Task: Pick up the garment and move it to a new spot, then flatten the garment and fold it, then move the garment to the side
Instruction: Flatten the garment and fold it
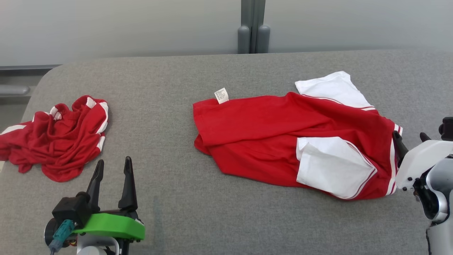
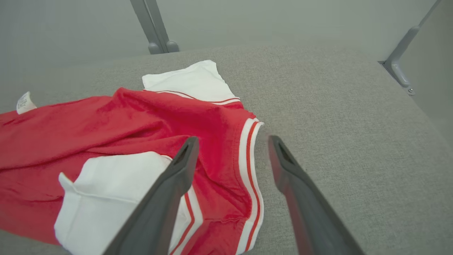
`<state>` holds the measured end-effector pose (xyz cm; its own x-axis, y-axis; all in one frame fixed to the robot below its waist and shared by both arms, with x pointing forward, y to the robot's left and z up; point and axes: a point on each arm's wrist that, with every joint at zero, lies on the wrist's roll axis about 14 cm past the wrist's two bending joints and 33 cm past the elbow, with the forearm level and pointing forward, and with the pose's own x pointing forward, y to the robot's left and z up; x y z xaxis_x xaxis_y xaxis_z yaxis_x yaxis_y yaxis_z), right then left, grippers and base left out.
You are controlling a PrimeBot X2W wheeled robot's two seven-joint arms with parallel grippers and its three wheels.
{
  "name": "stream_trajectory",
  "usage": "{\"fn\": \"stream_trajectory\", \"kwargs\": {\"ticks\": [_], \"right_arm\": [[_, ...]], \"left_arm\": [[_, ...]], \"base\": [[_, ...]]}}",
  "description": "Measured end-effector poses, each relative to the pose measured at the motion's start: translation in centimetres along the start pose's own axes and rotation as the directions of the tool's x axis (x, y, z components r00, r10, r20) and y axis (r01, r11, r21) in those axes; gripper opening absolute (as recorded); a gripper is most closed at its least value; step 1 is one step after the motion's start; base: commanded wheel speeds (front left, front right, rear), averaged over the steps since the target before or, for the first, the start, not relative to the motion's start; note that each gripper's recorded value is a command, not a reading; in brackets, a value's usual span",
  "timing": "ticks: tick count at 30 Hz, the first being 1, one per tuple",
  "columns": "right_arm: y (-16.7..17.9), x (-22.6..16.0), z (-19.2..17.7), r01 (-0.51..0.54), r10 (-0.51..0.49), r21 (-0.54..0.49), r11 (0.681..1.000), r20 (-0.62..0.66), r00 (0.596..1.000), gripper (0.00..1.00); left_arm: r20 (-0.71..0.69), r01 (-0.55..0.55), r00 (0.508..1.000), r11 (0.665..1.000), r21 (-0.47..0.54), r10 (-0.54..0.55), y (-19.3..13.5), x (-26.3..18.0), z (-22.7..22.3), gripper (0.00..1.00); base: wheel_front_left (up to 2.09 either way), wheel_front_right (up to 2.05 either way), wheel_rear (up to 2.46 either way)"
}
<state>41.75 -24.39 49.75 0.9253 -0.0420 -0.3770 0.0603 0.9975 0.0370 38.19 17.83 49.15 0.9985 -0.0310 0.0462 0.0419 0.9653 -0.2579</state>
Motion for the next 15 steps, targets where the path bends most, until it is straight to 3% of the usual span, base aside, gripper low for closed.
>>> {"fn": "stream_trajectory", "kwargs": {"ticks": [8,15], "right_arm": [[-1.4,3.2,-1.9,0.079,-0.062,0.112,0.991,-0.147,0.987,1.00],[-0.1,6.8,-3.4,0.069,-0.022,0.188,0.980,-0.242,0.970,1.00]], "left_arm": [[-0.016,-0.013,1.000,1.000,0.002,0.013,0.5,0.0,-0.5,1.00],[-0.031,-0.027,0.999,1.000,0.009,0.028,1.1,0.9,-1.1,1.00]], "base": [[0.00,0.00,0.00],[0.00,0.00,0.00]]}}
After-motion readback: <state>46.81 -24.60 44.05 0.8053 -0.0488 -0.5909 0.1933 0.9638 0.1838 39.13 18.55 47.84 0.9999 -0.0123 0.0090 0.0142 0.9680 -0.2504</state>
